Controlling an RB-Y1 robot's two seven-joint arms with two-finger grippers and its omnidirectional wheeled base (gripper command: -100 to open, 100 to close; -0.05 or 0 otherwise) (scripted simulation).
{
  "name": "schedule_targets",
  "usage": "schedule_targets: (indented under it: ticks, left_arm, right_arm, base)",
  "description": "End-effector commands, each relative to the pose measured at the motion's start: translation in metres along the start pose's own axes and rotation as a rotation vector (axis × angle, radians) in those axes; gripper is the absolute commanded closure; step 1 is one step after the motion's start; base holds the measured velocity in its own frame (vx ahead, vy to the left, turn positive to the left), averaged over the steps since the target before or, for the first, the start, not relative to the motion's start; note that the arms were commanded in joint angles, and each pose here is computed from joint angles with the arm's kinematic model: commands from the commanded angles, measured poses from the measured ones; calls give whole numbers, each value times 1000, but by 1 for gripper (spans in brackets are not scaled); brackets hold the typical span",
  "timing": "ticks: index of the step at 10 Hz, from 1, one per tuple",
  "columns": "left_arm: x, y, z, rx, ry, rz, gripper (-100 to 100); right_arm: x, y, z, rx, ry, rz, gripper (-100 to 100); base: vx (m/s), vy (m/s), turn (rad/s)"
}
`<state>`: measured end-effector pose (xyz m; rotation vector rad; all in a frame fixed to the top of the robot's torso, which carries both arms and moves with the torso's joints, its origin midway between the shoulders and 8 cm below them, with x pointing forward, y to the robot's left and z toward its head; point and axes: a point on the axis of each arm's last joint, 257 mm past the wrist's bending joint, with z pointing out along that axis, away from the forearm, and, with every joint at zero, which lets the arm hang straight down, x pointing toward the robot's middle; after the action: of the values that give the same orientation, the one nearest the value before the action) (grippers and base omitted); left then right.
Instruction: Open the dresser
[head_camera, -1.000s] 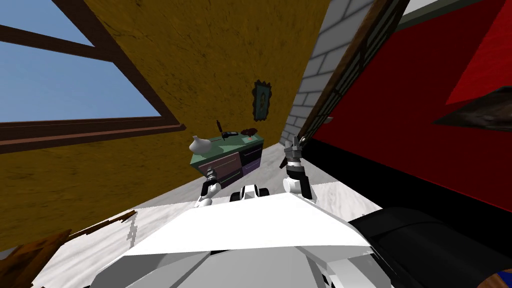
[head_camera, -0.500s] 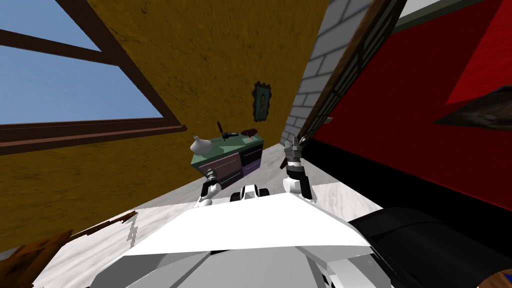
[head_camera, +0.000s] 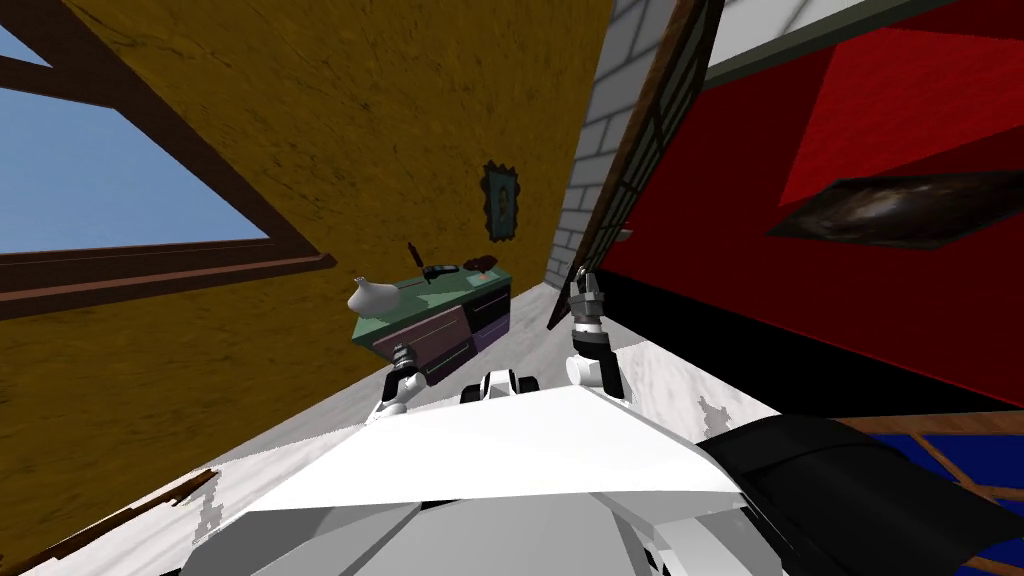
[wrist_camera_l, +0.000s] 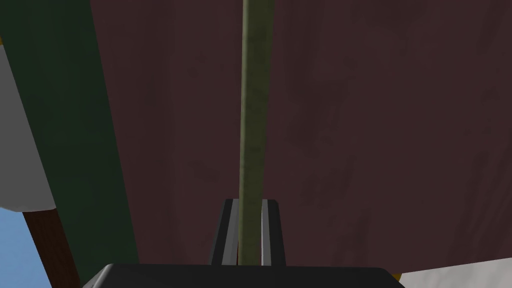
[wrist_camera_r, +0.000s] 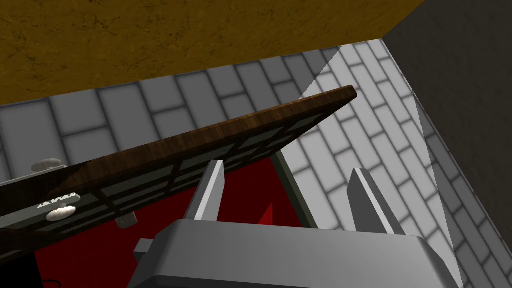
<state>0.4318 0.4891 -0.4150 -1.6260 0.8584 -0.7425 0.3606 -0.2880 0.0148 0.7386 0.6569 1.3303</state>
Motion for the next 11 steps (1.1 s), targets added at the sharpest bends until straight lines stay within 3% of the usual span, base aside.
schedule_targets:
  ticks: [1,2,3,4,5,6,7,8,9,10,11]
  left_arm:
    - [-40,6,0,-12,-50,-12,100]
    - [-73,-4,5,5,-92,-10,100]
    - [-74,3,3,-9,-94,-22,100]
    - [-108,-2,5,-4,-138,-27,100]
    - [-108,-2,5,-3,-138,-35,100]
    - [-141,-7,6,3,-181,-37,100]
    - [-141,-7,6,4,-181,-51,100]
    - [-173,-15,6,14,-223,-62,100]
    - [-173,-14,5,14,-223,-69,100]
    - [-204,-22,4,25,-265,-83,100]
    - [-204,-22,4,26,-265,-90,100]
  right_arm:
    - [0,0,0,0,0,0,0]
    - [0,0,0,0,0,0,0]
    - [0,0,0,0,0,0,0]
    - [0,0,0,0,0,0,0]
    - [0,0,0,0,0,0,0]
    - [0,0,0,0,0,0,0]
    - [0,0,0,0,0,0,0]
    - [0,0,0,0,0,0,0]
    - [0,0,0,0,0,0,0]
    - [0,0,0,0,0,0,0]
    - [0,0,0,0,0,0,0]
  base:
    - [-48,-70,-146]
    - [-57,-93,-290]
    - [-47,-65,-149]
    - [-61,-71,-307]
    - [-46,-54,-165]
    - [-40,-76,-279]
    - [-38,-64,-163]
    - [-40,-91,-285]
    - [-42,-80,-137]
    - [-54,-90,-292]
    - [-47,-71,-148]
